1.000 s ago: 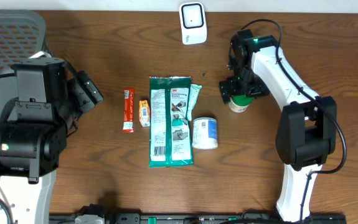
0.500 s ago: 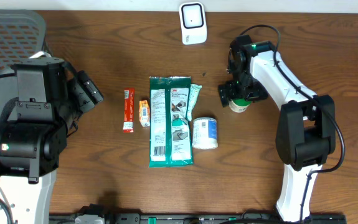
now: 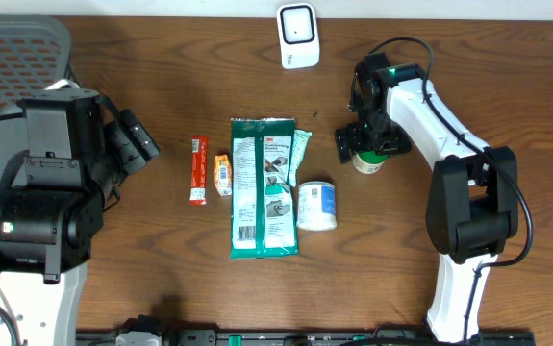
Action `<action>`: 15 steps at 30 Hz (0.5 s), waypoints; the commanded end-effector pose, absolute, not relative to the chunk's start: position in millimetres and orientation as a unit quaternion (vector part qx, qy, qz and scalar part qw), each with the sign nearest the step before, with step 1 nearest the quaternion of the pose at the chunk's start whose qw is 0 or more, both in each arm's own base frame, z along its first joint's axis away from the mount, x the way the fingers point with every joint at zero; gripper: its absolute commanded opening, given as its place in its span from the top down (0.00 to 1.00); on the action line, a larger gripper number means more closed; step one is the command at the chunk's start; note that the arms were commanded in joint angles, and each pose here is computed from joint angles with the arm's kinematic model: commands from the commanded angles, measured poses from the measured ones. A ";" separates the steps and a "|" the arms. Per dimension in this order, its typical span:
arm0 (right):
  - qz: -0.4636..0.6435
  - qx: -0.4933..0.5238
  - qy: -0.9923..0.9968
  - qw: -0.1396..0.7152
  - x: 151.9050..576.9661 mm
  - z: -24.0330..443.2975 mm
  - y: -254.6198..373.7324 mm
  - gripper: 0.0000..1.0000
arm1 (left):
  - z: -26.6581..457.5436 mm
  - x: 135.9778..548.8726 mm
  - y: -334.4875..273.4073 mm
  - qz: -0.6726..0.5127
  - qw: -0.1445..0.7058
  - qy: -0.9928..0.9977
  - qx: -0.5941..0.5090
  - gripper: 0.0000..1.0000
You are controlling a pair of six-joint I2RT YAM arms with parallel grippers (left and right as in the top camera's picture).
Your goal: Scan the item barcode
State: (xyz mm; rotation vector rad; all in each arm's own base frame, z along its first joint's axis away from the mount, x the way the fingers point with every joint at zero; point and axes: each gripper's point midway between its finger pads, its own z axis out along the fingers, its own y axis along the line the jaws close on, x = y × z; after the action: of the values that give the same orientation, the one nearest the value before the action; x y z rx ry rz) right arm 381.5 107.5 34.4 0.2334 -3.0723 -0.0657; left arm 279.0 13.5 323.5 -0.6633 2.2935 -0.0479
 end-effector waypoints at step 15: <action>-0.043 0.072 -0.996 0.022 379.9 44.5 115.8 0.01 | 327.7 278.7 16.7 -0.012 0.374 0.891 -0.258 0.10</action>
State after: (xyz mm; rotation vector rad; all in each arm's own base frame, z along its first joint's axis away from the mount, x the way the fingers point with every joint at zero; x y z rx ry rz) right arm 380.8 111.0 34.6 0.2323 -3.0683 -0.0970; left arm 279.0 13.5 323.5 -0.6633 2.2935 -0.0479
